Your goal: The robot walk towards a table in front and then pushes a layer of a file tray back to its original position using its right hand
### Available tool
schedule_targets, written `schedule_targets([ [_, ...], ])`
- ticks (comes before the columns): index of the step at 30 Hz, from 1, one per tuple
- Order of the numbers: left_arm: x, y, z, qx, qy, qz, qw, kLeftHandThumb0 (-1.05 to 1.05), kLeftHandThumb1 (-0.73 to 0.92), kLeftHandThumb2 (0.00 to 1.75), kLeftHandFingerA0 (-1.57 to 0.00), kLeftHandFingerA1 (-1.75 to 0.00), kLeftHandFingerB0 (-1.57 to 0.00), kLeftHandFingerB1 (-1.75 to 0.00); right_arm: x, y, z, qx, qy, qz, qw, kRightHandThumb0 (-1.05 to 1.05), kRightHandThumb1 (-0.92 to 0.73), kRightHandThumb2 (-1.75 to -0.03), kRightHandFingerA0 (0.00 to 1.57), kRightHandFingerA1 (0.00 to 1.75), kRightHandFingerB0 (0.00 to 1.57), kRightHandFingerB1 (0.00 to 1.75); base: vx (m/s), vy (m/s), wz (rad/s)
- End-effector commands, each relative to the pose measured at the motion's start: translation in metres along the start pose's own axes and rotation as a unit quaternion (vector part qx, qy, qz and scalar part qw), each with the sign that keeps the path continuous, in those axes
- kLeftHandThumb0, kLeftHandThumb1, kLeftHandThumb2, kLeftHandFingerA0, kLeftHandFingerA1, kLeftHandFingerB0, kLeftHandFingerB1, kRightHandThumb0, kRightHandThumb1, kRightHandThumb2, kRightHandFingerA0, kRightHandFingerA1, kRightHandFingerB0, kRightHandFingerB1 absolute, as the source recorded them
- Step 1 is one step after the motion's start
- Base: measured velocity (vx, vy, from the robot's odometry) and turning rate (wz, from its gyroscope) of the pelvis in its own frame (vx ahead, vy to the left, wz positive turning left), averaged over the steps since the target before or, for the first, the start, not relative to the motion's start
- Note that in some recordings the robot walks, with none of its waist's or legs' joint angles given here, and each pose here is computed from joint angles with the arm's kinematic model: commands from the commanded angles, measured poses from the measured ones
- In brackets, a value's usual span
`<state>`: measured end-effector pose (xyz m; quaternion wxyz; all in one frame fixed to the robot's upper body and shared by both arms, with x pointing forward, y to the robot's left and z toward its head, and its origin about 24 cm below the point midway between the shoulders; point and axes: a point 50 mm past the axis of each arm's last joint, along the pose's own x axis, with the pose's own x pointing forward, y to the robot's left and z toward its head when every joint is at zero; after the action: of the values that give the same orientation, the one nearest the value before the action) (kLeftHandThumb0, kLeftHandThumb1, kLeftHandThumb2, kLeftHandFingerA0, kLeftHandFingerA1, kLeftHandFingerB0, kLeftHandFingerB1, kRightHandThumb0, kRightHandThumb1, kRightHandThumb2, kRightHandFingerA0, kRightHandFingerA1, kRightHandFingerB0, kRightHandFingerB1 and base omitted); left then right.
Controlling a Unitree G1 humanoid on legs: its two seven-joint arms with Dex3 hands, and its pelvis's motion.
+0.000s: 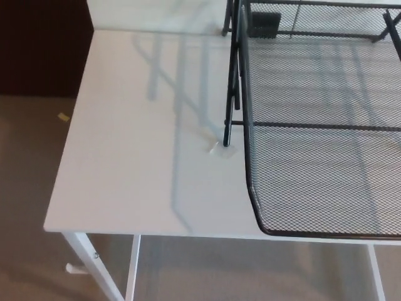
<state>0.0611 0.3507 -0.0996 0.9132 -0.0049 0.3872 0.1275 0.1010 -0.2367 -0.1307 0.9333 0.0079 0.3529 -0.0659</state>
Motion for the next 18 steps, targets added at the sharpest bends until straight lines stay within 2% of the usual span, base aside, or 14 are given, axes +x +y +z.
schedule_targets([
  [1,-0.0023,0.0029,-0.0019,-0.003,0.002,0.006,1.000,-0.14,0.54,0.56,-0.53,-0.45,-0.43,-0.37,-0.0023,-0.0068,-0.0019,-0.003,0.005,-0.008,1.000,-0.15,-0.57,-0.69,0.50,0.77,0.37,0.58,0.00,0.000,0.00],
  [6,-0.0030,0.0033,-0.0024,-0.001,0.002,0.005,1.000,-0.15,0.55,0.56,-0.52,-0.44,-0.42,-0.37,-0.0027,-0.0068,-0.0023,-0.006,0.005,-0.006,1.000,-0.17,-0.56,-0.69,0.49,0.76,0.37,0.56,-0.09,-0.125,-0.09],
  [14,-0.0060,0.0048,-0.0055,0.000,0.002,0.007,1.000,-0.20,0.50,0.60,-0.49,-0.47,-0.42,-0.41,-0.0038,-0.0060,-0.0038,-0.023,0.009,-0.010,1.000,-0.19,-0.57,-0.67,0.49,0.77,0.38,0.57,-0.06,0.030,0.01],
  [18,-0.0037,0.0061,-0.0007,-0.003,-0.003,0.005,1.000,-0.20,0.50,0.60,-0.49,-0.47,-0.41,-0.41,-0.0075,-0.0024,0.0009,-0.062,0.012,0.000,0.998,-0.21,-0.56,-0.67,0.46,0.74,0.34,0.54,-0.02,0.138,-0.04],
])
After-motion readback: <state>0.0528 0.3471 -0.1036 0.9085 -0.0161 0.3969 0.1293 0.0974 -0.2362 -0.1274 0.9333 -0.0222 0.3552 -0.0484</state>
